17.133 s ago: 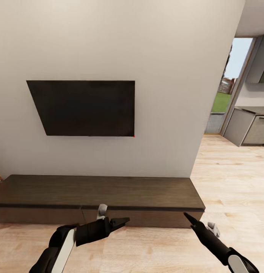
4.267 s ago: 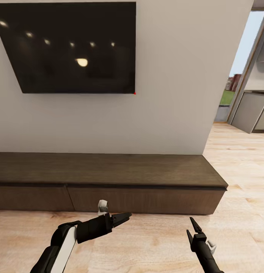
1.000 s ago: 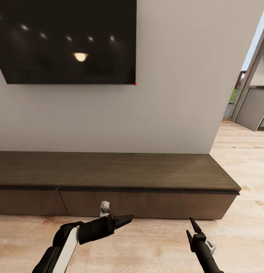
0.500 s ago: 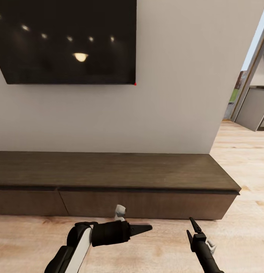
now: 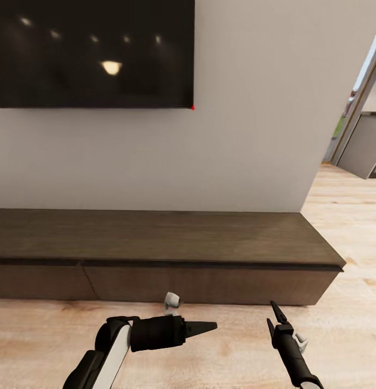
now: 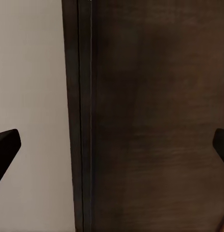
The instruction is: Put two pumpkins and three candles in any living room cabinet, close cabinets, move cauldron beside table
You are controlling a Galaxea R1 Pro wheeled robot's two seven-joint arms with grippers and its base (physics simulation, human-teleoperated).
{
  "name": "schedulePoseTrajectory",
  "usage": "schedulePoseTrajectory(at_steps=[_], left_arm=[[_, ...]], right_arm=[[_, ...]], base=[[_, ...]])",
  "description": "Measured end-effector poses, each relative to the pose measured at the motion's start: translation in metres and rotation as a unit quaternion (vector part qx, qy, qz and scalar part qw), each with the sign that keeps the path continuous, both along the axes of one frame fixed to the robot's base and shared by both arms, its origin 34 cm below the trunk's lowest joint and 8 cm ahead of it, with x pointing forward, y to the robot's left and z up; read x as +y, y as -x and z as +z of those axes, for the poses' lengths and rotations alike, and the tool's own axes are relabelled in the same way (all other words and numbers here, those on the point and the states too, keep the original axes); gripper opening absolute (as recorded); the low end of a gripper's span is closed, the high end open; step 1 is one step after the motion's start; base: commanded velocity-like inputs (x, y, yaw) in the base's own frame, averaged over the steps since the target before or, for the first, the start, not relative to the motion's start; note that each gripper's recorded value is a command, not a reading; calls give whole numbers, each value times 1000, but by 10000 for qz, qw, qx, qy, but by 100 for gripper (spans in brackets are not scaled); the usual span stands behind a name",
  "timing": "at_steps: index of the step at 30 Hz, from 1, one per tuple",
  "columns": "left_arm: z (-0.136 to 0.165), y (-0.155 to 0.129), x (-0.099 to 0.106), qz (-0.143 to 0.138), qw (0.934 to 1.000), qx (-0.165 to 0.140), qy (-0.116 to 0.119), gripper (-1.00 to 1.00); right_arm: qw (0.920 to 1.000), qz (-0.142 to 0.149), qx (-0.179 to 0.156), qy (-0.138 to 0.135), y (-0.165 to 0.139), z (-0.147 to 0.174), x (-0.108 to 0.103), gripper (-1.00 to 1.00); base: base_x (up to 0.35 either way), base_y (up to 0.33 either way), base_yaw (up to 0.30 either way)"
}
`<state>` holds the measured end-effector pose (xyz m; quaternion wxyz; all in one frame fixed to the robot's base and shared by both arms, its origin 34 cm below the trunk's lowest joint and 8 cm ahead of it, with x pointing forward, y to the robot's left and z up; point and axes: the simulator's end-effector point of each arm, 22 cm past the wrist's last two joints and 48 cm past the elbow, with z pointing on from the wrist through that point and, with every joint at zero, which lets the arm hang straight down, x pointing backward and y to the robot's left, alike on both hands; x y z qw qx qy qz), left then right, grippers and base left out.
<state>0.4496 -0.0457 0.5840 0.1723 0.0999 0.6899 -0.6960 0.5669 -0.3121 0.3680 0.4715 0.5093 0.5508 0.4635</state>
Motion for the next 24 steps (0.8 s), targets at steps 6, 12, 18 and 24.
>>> schedulePoseTrajectory(at_steps=[6, 12, 18, 24], left_arm=[[-9, -2, 0, -5, 9999, 119, -1, 100], [-19, -3, 0, 1, 9997, 241, -3, 100], [-23, -4, 0, 2, 9996, 282, -4, 100], [-29, -5, 1, 8, 9993, 365, -7, 100]], right_arm=[[10000, -50, -3, 66, -10, -3, -2, 100], [9999, -46, 68, 85, -12, -11, -2, 100], [9999, -37, 113, 94, -11, -16, -2, 100], [9998, -37, 188, 100, -9, -24, -3, 100]], base=[[0, 0, 0], [0, 0, 0], [0, 0, 0], [0, 0, 0]])
